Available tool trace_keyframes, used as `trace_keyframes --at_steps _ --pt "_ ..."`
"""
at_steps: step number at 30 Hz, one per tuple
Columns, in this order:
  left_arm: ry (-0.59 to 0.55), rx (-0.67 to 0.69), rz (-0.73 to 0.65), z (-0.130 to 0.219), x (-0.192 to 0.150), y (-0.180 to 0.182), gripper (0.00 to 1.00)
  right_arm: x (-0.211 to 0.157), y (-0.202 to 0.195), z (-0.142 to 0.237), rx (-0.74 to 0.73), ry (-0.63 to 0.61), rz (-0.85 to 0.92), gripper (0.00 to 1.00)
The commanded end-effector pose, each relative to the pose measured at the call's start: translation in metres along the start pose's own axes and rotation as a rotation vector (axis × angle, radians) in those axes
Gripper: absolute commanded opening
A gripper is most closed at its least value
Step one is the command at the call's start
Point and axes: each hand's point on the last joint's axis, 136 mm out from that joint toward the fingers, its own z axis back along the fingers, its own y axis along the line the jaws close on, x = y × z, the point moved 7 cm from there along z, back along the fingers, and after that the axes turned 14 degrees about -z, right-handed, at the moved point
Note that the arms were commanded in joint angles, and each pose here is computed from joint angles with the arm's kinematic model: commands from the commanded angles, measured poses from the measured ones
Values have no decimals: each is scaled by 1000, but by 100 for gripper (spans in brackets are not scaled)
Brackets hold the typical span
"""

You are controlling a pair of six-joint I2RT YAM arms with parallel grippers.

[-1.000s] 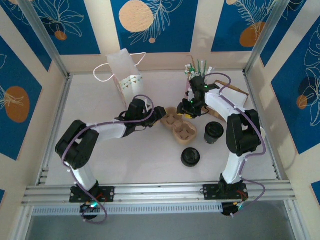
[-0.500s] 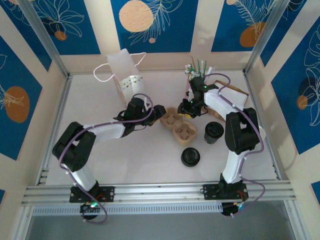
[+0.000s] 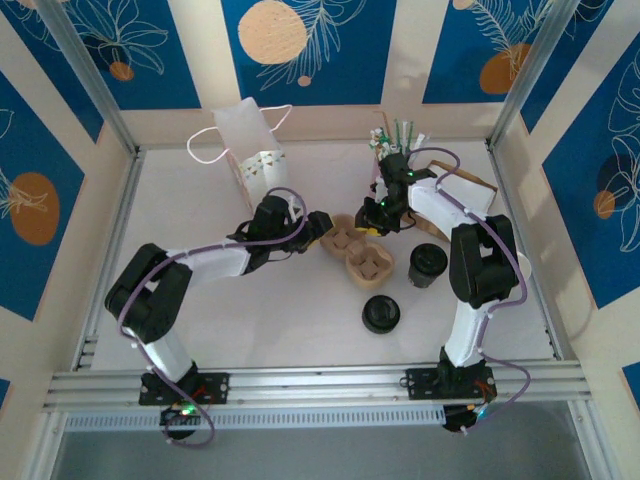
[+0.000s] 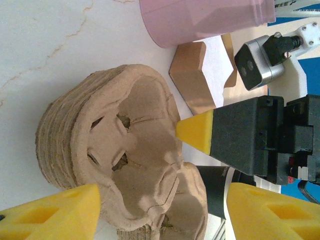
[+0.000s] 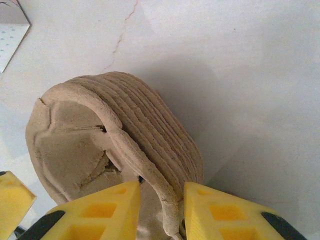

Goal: Pack the takeout coffee

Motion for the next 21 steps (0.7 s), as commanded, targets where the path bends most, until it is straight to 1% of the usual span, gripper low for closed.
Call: trace_keyframes --at_steps 1,7,21 --pt "33 9 3 -5 -2 2 67 3 7 6 39 1 -3 29" --pt "46 30 13 -4 -6 7 67 2 5 4 37 6 -7 28" --pt "48 4 11 -10 -3 1 67 2 6 3 45 14 -9 28"
